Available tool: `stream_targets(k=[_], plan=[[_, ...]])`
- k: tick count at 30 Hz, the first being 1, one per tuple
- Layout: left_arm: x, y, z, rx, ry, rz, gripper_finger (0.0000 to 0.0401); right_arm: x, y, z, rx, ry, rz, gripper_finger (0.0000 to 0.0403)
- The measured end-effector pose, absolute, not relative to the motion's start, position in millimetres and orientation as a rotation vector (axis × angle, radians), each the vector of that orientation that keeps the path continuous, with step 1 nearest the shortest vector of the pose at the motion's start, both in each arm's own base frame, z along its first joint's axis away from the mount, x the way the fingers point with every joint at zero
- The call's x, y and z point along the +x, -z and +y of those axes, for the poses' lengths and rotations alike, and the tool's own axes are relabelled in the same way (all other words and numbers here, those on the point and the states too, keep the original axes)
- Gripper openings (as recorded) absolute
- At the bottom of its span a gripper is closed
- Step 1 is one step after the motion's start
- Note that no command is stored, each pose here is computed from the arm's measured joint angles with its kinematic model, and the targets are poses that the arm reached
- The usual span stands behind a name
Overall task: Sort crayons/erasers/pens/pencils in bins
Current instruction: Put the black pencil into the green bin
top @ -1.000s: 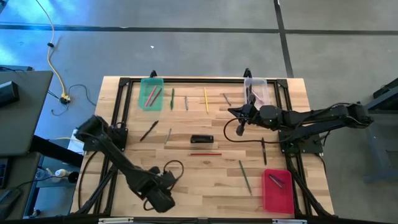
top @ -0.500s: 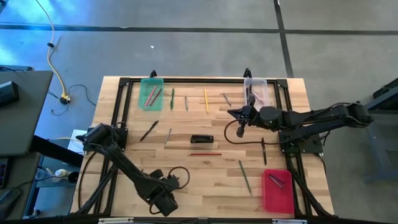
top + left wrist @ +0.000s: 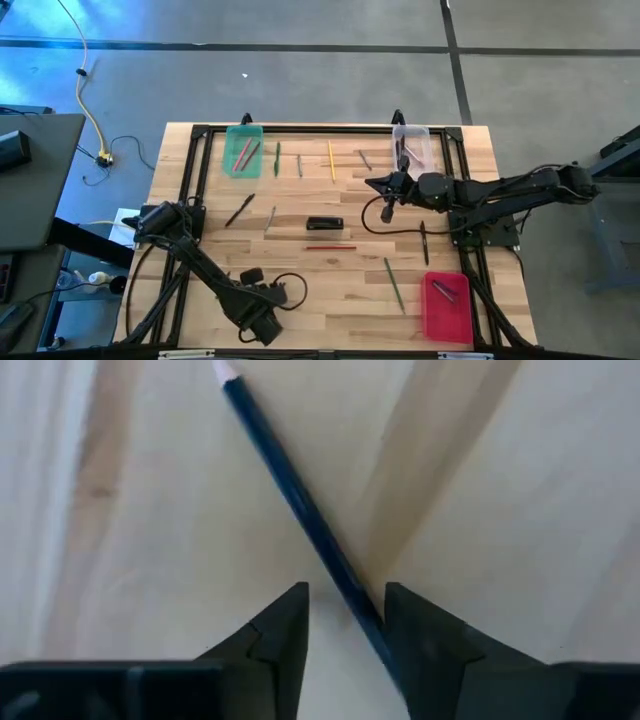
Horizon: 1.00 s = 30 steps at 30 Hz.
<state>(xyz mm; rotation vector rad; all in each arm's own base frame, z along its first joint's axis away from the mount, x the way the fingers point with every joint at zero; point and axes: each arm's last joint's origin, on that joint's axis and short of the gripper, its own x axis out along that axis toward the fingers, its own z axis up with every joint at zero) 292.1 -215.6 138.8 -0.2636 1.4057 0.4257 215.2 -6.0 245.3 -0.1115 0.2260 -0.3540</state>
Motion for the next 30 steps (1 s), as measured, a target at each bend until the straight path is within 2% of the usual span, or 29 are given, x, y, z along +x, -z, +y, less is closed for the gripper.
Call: stream_targets(k=[14, 19, 30], plan=[[291.3, -127.4, -215.9, -0.019, -0.218, 1.524, 0.0038, 215.3, -245.7, -6.0, -0.111, 0.354, 0.222, 0.0], [289.0, -139.5, -206.5, -0.001, -0.224, 1.523, 0.0006, 215.3, -245.7, -6.0, -0.111, 0.354, 0.222, 0.0], [282.1, -191.9, -176.9, 0.018, -0.333, 1.416, 0.0, 215.3, -245.7, -6.0, -0.111, 0.354, 0.222, 0.0]])
